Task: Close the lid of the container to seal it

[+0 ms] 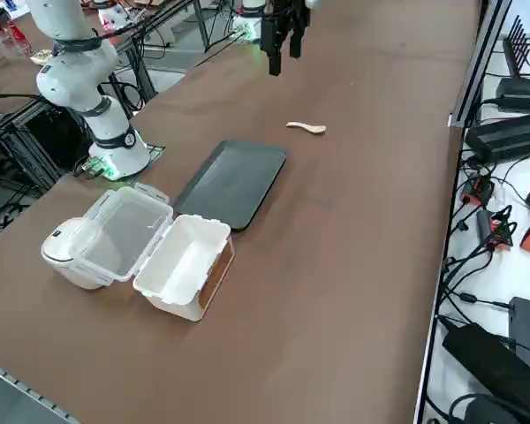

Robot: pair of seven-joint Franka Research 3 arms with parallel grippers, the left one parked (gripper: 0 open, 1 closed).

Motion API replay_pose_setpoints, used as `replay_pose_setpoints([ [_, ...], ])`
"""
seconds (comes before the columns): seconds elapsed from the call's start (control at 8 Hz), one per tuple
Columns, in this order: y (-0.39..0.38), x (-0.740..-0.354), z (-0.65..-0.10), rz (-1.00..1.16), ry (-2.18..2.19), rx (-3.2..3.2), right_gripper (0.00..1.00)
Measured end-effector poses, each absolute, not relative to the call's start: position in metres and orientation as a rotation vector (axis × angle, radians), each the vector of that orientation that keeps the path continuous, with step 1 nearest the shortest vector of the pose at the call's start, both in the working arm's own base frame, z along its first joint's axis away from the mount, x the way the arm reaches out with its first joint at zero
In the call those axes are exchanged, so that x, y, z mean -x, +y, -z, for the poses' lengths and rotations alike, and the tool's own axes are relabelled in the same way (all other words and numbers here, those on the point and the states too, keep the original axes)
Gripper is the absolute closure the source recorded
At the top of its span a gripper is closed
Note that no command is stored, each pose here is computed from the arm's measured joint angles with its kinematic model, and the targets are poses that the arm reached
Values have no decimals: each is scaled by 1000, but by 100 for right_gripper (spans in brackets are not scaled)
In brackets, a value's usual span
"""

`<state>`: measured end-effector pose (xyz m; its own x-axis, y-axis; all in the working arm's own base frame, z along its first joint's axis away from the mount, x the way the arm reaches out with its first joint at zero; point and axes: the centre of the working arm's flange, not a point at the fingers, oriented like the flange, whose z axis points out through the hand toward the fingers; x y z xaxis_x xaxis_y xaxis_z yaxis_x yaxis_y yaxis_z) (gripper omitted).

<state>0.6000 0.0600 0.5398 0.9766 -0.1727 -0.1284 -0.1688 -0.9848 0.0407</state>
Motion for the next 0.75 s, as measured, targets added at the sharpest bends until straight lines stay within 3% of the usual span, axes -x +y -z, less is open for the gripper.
replay_pose_setpoints([
  [0.38, 57, -580, -469, 416, -283, -3005, 0],
  [0.75, 80, -546, -384, 464, -345, -2735, 0],
])
